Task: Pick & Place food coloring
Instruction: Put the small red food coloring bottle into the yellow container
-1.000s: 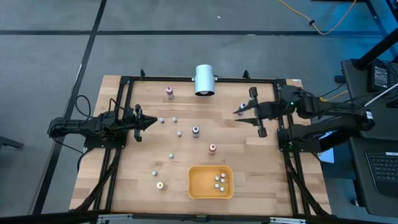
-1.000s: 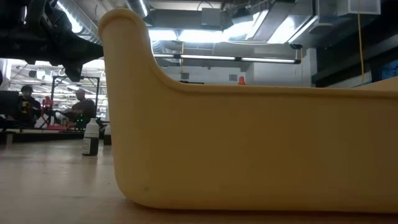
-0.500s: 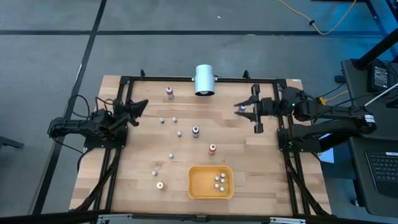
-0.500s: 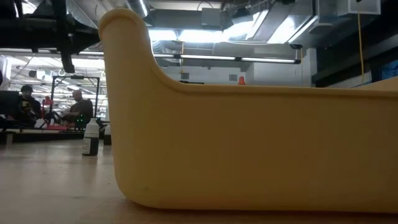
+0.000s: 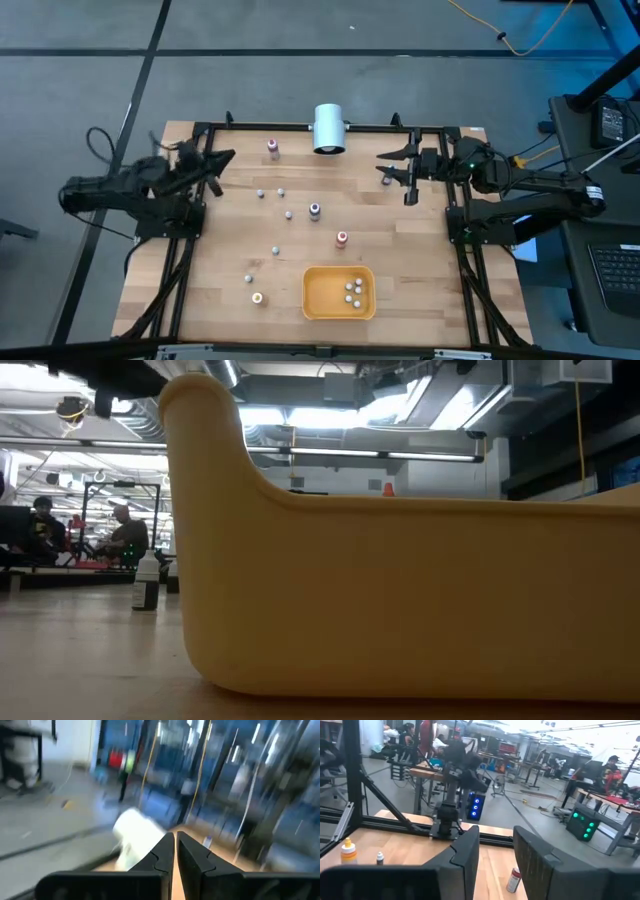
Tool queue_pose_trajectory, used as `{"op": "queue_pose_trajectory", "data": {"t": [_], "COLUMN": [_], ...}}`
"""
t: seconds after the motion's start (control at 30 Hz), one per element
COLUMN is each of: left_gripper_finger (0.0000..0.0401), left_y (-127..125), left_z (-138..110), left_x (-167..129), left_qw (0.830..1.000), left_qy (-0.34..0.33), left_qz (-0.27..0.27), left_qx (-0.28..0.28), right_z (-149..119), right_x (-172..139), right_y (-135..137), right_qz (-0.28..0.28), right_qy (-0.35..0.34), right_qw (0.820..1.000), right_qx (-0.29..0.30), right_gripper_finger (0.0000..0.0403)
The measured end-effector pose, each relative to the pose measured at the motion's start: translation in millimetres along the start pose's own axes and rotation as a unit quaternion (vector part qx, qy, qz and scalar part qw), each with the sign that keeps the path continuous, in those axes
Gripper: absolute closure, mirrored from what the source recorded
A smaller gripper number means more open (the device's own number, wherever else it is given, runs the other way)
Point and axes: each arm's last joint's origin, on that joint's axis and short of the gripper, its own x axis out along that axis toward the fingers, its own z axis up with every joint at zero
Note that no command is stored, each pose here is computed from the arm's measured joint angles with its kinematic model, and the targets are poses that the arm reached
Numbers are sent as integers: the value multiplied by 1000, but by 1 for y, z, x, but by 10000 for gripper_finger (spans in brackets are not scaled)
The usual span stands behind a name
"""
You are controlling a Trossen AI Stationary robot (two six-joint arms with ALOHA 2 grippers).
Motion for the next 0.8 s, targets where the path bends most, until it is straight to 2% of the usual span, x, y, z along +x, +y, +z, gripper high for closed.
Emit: {"op": "queue_pose_trajectory", "data": {"t": [0.1,0.2,0.3,0.37,0.5,0.6,0.73,0.8], "left_gripper_finger": [383,383,383,381,361,328,269,239], "left_y": [-10,-17,-18,-15,-11,-8,-2,-1], "left_z": [16,21,17,8,-8,-17,-24,-25], "left_x": [7,18,33,43,63,79,92,98], "left_qw": [993,975,956,942,914,895,883,883], "left_qy": [96,170,222,269,364,412,440,444], "left_qz": [30,72,128,144,129,113,109,95], "left_qx": [65,125,143,143,127,126,126,121], "right_z": [0,0,0,0,0,0,0,0], "right_x": [0,0,0,0,0,0,0,0], "right_y": [0,0,0,1,3,3,3,3], "right_qz": [0,0,3,16,49,53,53,54], "right_qy": [0,1,2,-1,-7,-6,-6,-7], "right_qw": [1000,1000,1000,1000,999,999,999,999], "right_qx": [0,-1,2,2,0,0,0,-1], "right_gripper_finger": [280,280,280,280,280,280,280,280]}}
